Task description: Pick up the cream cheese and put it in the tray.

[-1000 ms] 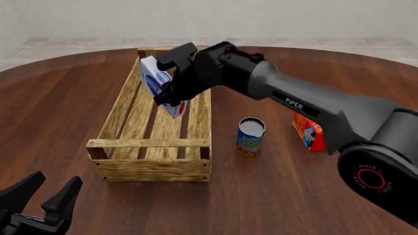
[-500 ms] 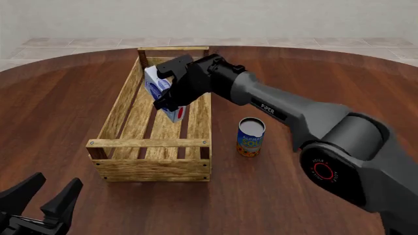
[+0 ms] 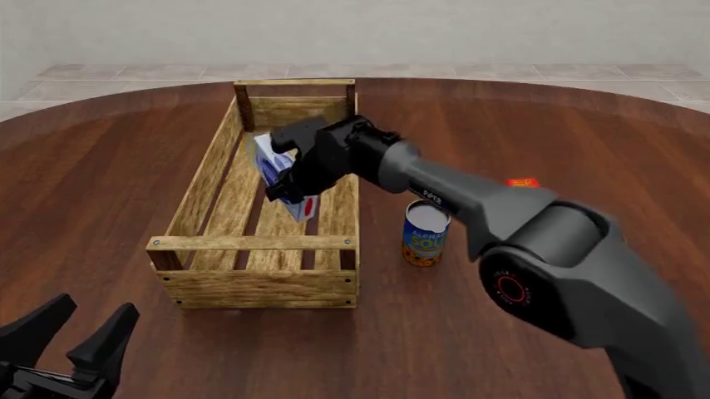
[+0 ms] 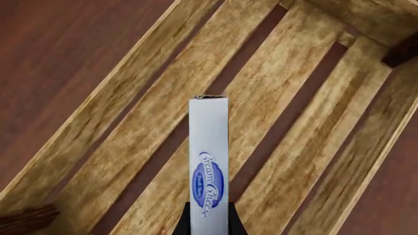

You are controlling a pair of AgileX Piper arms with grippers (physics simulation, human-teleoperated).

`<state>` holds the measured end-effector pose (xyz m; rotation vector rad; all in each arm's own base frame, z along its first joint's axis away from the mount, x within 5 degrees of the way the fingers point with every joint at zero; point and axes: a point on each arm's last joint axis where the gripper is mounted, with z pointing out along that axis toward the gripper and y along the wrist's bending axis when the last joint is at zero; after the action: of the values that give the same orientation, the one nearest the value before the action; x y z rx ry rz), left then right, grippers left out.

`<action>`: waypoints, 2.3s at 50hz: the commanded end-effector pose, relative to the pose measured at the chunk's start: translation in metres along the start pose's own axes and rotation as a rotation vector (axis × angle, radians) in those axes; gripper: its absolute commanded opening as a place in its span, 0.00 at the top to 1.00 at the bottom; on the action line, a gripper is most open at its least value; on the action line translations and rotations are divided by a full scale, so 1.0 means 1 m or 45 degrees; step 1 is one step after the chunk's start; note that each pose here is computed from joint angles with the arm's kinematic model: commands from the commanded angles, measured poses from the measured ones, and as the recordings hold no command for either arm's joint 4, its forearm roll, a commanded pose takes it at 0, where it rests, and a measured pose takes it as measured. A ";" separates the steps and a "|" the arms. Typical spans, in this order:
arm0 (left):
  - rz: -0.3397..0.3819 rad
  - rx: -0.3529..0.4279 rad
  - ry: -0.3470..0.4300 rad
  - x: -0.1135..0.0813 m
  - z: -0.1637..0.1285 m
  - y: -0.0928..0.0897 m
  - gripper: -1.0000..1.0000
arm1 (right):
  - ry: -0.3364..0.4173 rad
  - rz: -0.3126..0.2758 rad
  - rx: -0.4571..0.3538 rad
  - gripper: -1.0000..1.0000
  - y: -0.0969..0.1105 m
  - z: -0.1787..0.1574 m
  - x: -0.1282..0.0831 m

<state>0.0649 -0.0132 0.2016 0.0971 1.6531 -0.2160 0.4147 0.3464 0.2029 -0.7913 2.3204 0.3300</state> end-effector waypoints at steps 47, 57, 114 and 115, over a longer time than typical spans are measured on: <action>-0.009 0.003 0.004 0.000 0.000 0.000 0.00 | 0.055 -0.067 -0.008 0.00 0.005 0.025 0.018; -0.008 0.005 0.004 0.000 0.000 0.000 0.00 | 0.045 -0.107 -0.016 0.00 0.010 0.013 0.013; 0.002 0.011 0.011 0.001 -0.001 -0.001 0.00 | -0.321 -0.165 -0.104 0.00 0.044 -0.150 0.027; 0.003 0.010 0.012 0.001 -0.001 0.000 0.00 | -0.340 -0.163 -0.103 0.00 0.042 -0.155 0.028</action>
<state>0.0640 -0.0137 0.2008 0.1058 1.6590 -0.2234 0.3271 0.3195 0.2839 -0.9044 2.0799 0.3910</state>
